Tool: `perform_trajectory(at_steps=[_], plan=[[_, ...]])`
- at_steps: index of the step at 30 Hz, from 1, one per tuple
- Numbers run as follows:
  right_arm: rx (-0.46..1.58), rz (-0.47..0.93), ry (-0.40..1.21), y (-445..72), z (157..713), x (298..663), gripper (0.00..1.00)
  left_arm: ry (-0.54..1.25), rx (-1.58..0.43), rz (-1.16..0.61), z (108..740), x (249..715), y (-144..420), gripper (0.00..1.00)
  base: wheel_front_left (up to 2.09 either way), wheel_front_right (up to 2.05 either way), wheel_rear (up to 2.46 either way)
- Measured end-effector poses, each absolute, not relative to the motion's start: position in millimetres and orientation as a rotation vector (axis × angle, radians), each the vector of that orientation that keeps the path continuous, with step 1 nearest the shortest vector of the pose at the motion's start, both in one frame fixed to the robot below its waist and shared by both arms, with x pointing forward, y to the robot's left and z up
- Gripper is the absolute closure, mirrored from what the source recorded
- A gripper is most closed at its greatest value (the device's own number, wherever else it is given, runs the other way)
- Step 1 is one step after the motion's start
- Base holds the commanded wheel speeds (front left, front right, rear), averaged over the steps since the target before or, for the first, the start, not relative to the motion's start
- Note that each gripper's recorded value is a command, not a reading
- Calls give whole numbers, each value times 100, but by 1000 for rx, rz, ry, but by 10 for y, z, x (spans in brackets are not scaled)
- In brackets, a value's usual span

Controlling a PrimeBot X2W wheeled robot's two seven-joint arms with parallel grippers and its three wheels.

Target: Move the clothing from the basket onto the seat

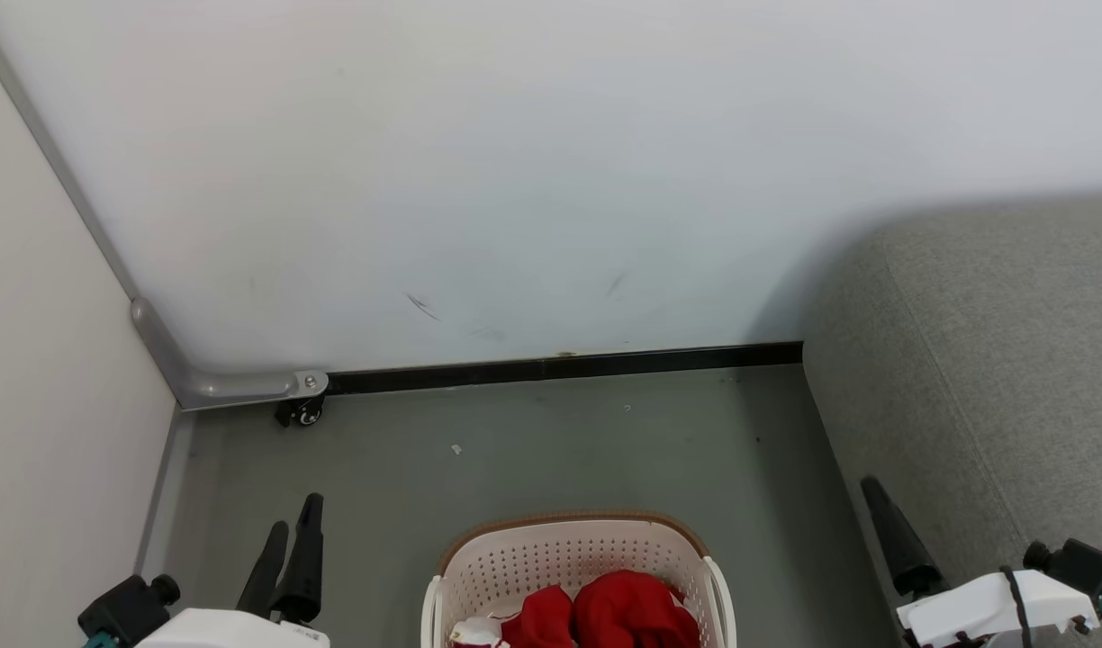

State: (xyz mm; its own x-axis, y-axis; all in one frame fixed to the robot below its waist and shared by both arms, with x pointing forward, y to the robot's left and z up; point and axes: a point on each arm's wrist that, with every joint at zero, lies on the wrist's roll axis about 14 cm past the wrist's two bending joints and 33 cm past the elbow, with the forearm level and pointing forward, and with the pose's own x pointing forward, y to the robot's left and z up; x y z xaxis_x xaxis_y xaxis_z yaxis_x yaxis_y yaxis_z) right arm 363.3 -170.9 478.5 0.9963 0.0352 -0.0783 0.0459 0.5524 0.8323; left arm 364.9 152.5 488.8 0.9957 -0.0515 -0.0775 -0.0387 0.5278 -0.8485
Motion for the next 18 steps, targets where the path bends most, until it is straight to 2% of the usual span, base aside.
perform_trajectory(at_steps=[18], plan=[[646, 82, 52, -1532, 4918, 3575, 0, -6, -640, -74, 5226, 3626, 1385, 0, 0, 0, 0]])
